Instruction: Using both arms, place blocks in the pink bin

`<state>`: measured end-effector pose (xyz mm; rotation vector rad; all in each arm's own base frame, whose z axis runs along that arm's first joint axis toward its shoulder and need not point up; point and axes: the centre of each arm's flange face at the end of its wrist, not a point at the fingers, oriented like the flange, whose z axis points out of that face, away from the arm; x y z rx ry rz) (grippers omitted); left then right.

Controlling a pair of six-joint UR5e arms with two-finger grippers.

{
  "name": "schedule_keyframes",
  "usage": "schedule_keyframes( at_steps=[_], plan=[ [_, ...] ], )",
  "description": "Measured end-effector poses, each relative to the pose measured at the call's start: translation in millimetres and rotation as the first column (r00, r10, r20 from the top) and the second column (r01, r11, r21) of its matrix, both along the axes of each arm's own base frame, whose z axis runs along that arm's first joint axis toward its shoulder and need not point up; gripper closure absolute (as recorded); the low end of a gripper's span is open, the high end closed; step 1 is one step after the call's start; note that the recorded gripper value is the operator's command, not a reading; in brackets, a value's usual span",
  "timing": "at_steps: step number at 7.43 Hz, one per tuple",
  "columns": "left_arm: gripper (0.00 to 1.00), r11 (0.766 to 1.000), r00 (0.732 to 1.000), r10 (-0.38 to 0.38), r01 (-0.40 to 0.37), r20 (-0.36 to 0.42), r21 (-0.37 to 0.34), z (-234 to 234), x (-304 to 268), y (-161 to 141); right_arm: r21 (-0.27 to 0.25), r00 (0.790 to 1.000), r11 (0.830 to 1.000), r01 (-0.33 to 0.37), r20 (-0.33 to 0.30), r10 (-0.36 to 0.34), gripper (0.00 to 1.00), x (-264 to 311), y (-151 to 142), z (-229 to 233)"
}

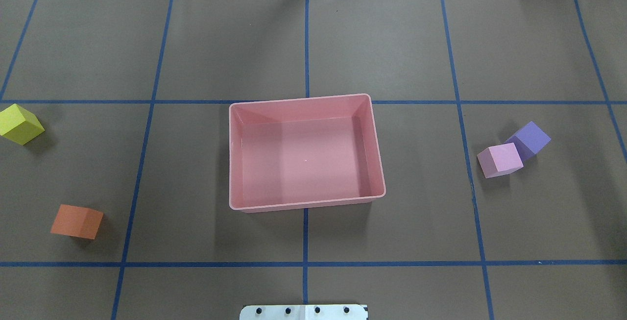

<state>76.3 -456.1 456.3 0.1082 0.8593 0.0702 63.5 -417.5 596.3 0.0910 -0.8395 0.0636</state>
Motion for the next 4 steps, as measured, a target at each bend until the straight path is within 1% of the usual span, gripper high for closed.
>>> schedule_keyframes(
  at_steps=[1, 4],
  plan=[
    [0.00, 1.000, 1.000, -0.021, 0.021, 0.010, -0.009, -13, 35, 20, -0.001, 1.000, 1.000, 0.001, 0.000, -0.001, 0.00, 0, 0, 0],
    [0.00, 0.994, 0.995, -0.104, 0.104, 0.005, -0.019, -6, 128, 88, -0.002, 1.000, 1.000, 0.004, 0.000, -0.004, 0.00, -2, 0, 0]
  ],
)
